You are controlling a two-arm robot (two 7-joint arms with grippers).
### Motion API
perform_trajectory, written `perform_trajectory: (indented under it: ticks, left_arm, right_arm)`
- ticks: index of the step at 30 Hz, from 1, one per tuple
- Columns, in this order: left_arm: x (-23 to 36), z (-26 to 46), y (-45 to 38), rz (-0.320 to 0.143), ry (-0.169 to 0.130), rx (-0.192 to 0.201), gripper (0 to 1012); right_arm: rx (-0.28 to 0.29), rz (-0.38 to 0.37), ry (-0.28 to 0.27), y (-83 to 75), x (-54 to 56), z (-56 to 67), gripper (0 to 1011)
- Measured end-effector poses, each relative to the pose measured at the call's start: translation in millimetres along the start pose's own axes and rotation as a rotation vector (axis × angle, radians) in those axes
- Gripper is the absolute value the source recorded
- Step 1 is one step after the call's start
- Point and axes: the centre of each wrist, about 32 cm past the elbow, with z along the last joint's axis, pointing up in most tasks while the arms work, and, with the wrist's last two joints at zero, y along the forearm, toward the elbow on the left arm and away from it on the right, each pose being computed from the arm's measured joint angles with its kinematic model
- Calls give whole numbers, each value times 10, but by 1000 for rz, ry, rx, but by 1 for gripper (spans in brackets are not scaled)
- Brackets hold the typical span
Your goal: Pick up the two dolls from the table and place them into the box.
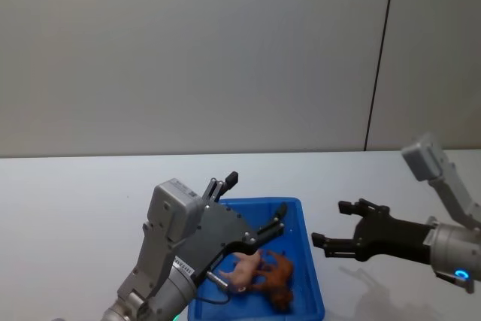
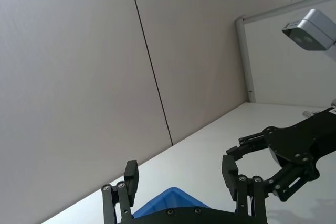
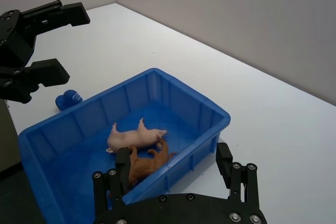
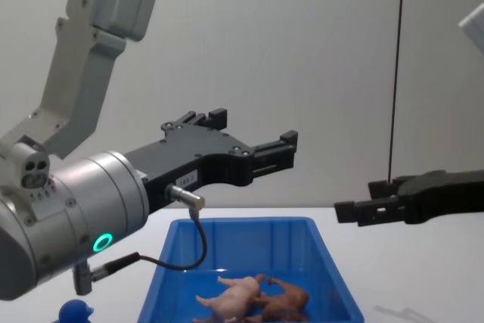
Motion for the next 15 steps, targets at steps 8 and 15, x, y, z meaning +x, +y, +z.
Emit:
perform_trajectory:
  ticks: [8,15]
  left_arm:
    - [-12,12,76,24,-13,20,1002]
    - [-31,8,227,84,-18,57,1001]
  right_arm:
    - [13,-10,8,-109,17,-42,1001]
    - [18,-14,12,-159,25,-59,1001]
